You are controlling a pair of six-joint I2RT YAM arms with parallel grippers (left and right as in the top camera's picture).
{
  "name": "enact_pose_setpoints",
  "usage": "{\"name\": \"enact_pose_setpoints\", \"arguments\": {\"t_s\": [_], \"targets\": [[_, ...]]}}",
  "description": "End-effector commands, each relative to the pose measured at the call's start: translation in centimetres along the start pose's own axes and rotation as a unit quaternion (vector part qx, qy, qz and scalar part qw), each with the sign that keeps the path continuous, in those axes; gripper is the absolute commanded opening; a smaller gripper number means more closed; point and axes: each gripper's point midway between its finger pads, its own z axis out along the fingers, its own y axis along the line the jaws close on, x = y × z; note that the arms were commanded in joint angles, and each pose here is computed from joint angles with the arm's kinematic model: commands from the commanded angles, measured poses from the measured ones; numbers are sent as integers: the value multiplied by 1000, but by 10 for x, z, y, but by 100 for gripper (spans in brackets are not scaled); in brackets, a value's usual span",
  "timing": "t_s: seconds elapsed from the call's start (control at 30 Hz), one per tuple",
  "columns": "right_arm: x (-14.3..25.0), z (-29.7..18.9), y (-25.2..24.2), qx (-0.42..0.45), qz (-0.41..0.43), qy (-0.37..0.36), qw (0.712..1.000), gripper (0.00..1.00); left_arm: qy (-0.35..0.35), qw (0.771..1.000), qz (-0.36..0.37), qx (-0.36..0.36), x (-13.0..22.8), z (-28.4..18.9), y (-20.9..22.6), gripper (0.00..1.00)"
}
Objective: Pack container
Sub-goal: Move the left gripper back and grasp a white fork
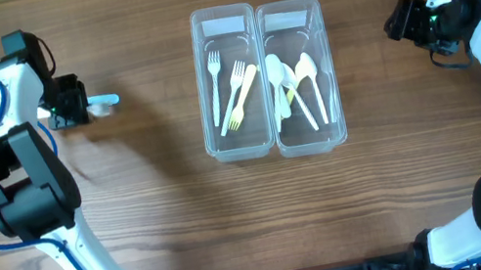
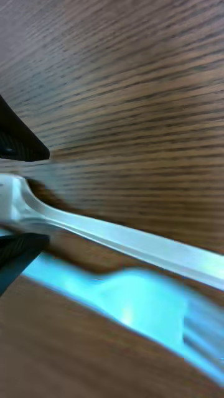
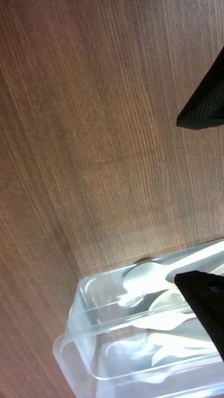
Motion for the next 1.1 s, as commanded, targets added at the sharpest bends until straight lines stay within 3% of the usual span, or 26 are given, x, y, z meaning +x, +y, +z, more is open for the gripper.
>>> {"name": "enact_pose_setpoints", "arguments": {"t_s": [0.0,0.2,0.3,0.43,0.53,0.57,0.83,1.07], "targets": [[6,5,0,-3,8,15,1000,73,-4,1000,-11,-22,-4,16,7,39],[5,5,0,-2,8,12,1000,73,-5,1000,-11,-20,-4,16,6,39],[5,5,0,-2,7,12,1000,73,-4,1000,-11,-22,-4,16,7,23],[5,5,0,-2,7,12,1000,73,-3,1000,-11,-24,-3,16,8,19],[5,5,0,-2,7,12,1000,73,5,999,-12,-31,0,16,11,4],[5,5,0,-2,7,12,1000,73,12,999,-4,-31,2,16,12,4],[5,5,0,-2,8,12,1000,73,146,978,145,15,53,-4,6,4],[5,5,0,-2,8,12,1000,73,103,932,341,67,95,-64,-2,4]]}}
